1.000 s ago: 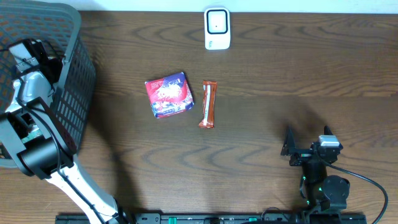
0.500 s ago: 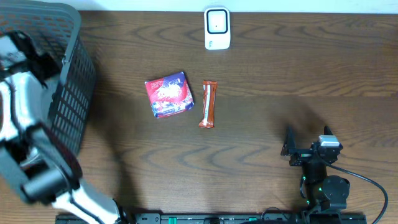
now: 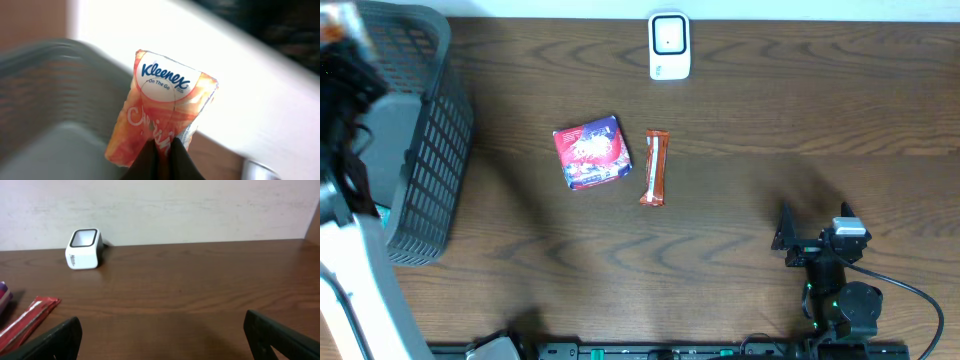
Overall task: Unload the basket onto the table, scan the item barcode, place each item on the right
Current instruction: 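Reach into the basket and grasp the orange Kleenex tissue pack, then carry the tissue pack to the table and release it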
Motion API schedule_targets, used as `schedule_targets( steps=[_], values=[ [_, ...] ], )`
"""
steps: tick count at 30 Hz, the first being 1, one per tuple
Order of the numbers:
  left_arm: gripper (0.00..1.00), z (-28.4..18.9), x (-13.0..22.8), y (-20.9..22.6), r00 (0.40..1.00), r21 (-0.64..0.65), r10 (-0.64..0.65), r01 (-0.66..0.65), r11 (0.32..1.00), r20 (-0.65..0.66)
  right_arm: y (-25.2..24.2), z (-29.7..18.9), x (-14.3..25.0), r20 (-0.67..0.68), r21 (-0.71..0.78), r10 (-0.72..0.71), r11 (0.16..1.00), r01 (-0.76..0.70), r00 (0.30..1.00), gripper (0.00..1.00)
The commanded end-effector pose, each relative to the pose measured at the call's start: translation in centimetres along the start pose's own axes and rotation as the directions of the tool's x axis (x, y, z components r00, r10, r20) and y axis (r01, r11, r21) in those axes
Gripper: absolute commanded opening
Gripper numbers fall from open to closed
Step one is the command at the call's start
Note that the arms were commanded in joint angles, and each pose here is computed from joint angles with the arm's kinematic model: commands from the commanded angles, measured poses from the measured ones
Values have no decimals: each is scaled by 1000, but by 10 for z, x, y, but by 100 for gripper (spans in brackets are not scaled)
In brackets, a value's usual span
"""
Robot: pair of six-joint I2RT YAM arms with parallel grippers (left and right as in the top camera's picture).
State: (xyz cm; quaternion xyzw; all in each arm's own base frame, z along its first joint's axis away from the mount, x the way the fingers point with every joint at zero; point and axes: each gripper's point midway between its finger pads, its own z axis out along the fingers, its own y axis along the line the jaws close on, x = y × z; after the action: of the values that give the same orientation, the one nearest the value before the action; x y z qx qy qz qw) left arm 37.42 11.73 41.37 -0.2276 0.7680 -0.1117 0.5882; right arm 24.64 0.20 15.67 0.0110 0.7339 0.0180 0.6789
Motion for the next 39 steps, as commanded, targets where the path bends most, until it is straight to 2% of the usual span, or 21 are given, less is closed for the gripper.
schedule_targets(
  steps=[1, 5, 8, 11, 18, 25, 30, 34, 35, 37, 39],
  values=[
    [7, -28, 26, -82, 988, 290, -67, 105, 951, -136, -3, 0, 1, -3, 13, -8, 1000, 8, 1000, 99],
    [7, -44, 81, -135, 950, 381, -1, 127, 916, -313, -3, 0, 1, -3, 12, -8, 1000, 8, 1000, 99],
    [7, -47, 132, -165, 888, 407, 74, 132, 904, -454, -3, 0, 1, -3, 13, -8, 1000, 8, 1000, 99],
    [7, -42, 182, -180, 817, 380, 145, 97, 920, -558, -3, 0, 1, -3, 13, -8, 1000, 8, 1000, 99],
    [7, -22, 300, -203, 637, 326, 284, -53, 944, -717, -3, 0, 1, -3, 13, -8, 1000, 8, 1000, 99],
    [7, -2, 411, -219, 473, 286, 311, -126, 950, -824, -3, 0, 1, -3, 13, -8, 1000, 8, 1000, 99],
    [7, 14, 467, -218, 419, 238, 277, -144, 960, -864, -3, 0, 1, -3, 12, -8, 1000, 8, 1000, 99],
    [7, 34, 490, -209, 440, 159, 216, -165, 974, -872, -3, 0, 1, -3, 12, -8, 1000, 8, 1000, 99],
    [14, 38, 493, -208, 446, 157, 218, -170, 973, -868, -3, 0, 1, -3, 13, -8, 1000, 8, 1000, 99],
    [40, 47, 497, -207, 468, 151, 221, -182, 972, -855, -3, 0, 1, -3, 12, -8, 1000, 8, 1000, 99],
    [51, 54, 494, -206, 496, 145, 225, -195, 970, -838, -3, 0, 1, -3, 13, -8, 1000, 8, 1000, 99]
  ],
)
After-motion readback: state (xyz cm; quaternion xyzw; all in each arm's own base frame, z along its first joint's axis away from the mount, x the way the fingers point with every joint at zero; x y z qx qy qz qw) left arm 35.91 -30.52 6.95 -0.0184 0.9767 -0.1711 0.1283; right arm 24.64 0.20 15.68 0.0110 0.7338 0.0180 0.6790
